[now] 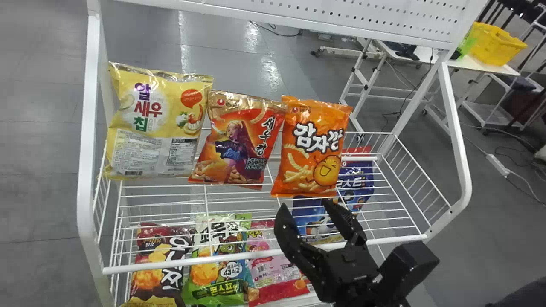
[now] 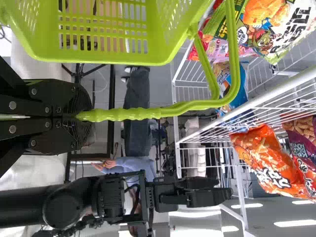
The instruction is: Hold basket handle with left hand then pick spicy shrimp crackers with right hand and place into basket
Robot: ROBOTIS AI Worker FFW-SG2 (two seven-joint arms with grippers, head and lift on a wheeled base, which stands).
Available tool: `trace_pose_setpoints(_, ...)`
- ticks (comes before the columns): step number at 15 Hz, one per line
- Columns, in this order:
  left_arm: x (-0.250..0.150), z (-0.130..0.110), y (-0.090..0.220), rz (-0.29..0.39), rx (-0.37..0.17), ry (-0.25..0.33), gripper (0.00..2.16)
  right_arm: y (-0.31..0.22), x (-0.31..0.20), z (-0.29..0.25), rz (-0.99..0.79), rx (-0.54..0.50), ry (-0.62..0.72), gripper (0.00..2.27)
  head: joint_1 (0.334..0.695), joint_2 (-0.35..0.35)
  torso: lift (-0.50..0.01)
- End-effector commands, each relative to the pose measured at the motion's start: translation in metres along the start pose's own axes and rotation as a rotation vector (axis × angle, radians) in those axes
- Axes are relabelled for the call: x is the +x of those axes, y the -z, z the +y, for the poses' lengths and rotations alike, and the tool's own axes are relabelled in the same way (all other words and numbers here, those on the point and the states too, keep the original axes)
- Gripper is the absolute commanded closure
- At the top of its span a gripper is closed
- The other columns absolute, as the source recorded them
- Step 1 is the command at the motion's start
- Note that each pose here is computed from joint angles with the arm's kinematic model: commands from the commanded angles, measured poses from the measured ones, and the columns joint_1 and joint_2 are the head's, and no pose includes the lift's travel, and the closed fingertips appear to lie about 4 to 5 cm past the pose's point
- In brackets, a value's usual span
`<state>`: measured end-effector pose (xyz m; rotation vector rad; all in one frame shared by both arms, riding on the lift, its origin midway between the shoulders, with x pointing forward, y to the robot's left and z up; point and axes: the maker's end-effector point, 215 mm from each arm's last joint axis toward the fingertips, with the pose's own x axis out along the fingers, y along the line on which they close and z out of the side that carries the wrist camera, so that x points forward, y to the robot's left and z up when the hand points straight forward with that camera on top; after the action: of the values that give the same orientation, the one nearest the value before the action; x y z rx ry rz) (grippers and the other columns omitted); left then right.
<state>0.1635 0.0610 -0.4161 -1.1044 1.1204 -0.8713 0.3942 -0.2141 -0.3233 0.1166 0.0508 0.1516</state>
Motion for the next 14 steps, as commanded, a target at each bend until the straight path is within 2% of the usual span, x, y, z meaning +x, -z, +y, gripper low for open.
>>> trace_pose_setpoints(1,-0.001,-0.002,-0.001,-0.008,-0.003,0.008,1.89,-0.005,0.000,0.001,-0.019,-0.007,-0.001,0.16,0.695,-0.322,-0.037)
trace_pose_setpoints(7,-0.005,-0.005,0.003,-0.014,-0.016,0.025,1.89,-0.015,-0.003,-0.005,-0.076,-0.005,0.020,0.19,0.695,-0.326,-0.037)
trace_pose_setpoints(14,-0.007,-0.003,0.002,-0.019,-0.016,0.018,1.89,-0.019,-0.004,-0.008,-0.090,-0.005,0.035,0.19,0.695,-0.333,-0.037)
